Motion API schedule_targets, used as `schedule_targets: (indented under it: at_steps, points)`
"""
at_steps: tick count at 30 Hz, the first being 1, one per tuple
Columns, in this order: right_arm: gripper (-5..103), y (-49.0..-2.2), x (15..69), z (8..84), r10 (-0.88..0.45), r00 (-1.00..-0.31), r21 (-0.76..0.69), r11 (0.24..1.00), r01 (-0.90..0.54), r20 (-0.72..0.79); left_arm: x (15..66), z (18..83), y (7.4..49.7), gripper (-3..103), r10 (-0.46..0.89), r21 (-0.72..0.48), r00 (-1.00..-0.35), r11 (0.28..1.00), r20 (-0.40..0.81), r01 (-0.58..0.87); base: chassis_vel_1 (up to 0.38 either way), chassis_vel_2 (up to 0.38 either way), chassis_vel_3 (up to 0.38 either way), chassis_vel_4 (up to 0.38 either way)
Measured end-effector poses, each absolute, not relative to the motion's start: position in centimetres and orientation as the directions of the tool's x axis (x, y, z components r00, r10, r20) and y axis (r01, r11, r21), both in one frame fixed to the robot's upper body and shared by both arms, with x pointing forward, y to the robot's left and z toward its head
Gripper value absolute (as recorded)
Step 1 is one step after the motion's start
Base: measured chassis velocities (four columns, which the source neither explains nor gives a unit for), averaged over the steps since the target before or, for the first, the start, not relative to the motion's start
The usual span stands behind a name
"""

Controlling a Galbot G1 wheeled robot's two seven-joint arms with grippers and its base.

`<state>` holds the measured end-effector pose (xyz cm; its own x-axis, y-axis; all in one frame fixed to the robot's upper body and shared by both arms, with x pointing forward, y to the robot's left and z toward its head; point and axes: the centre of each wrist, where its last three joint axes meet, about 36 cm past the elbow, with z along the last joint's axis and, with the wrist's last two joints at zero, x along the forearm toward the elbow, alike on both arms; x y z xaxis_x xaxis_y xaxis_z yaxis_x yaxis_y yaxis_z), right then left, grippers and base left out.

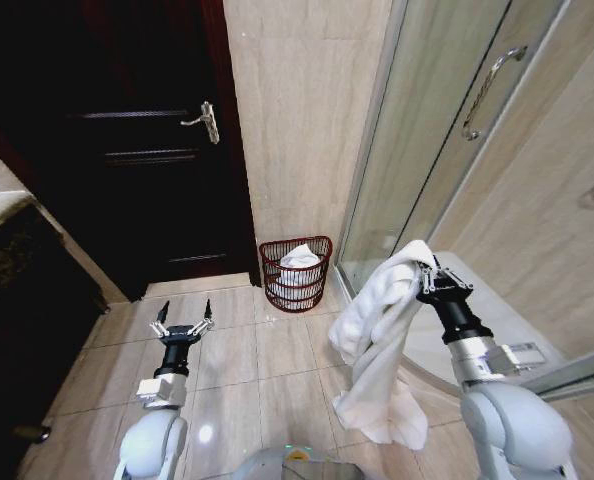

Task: Discard the used towel into the hamper.

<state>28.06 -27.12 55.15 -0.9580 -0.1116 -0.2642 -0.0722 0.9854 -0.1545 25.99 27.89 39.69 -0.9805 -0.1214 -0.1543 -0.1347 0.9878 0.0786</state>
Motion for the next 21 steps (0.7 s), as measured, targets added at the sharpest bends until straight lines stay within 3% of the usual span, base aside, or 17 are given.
schedule_targets:
  at_steps: [21]
  points:
    - [2,-27.16,28.24,55.11,-0.102,-0.958,-0.155,0.986,-0.062,-0.267,25.72,39.41,27.91,100,-0.121,0.083,-0.981,0.987,-0.153,-0.135,0.010,0.008,-0.009,-0.011]
